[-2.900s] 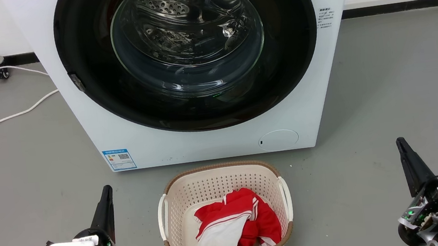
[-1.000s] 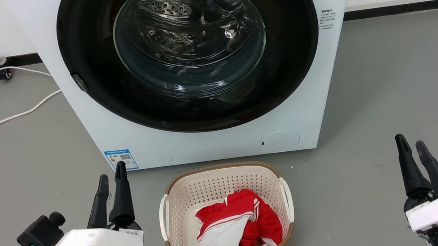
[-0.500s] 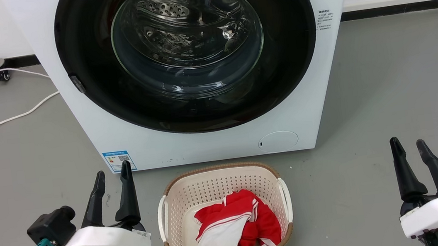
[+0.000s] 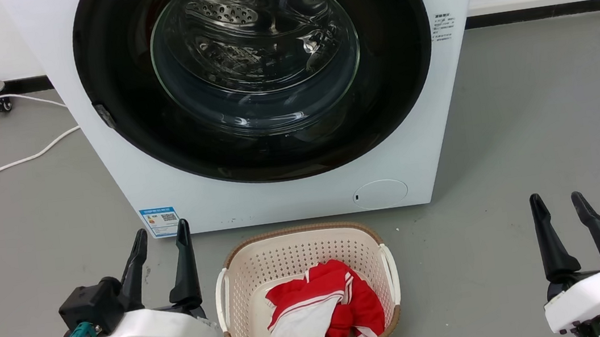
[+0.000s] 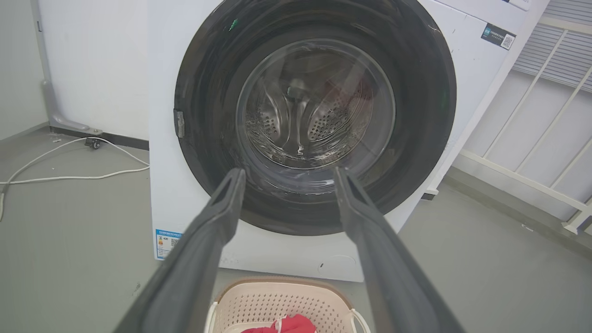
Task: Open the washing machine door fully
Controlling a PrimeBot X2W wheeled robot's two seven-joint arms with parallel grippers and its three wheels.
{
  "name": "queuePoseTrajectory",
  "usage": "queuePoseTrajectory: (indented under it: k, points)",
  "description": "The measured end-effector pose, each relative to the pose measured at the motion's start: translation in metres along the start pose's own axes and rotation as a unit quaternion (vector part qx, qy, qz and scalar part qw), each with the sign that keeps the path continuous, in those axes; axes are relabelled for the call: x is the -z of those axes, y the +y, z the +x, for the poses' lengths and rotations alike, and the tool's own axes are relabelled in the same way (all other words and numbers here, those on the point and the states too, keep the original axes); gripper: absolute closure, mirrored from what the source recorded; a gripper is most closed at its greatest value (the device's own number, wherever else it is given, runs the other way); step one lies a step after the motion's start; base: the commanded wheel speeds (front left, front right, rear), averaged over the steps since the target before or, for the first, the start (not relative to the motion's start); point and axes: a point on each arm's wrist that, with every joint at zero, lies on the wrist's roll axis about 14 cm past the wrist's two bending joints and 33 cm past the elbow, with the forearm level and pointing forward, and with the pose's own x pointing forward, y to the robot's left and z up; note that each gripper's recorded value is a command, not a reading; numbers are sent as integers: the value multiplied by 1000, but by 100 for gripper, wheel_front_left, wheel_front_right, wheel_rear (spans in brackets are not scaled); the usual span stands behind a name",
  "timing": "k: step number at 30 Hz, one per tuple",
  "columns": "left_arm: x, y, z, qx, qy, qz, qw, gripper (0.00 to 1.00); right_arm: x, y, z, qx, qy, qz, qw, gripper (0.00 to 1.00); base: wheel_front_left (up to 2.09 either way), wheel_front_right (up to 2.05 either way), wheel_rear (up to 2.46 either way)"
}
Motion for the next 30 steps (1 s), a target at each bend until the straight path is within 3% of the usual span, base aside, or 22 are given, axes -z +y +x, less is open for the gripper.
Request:
queuePoseTrajectory:
  k: [30]
  points:
    - [-16, -16, -1, 29, -43, 123, 991, 0, -4, 2, -4, -5, 2, -126, 992, 0, 0, 0, 0]
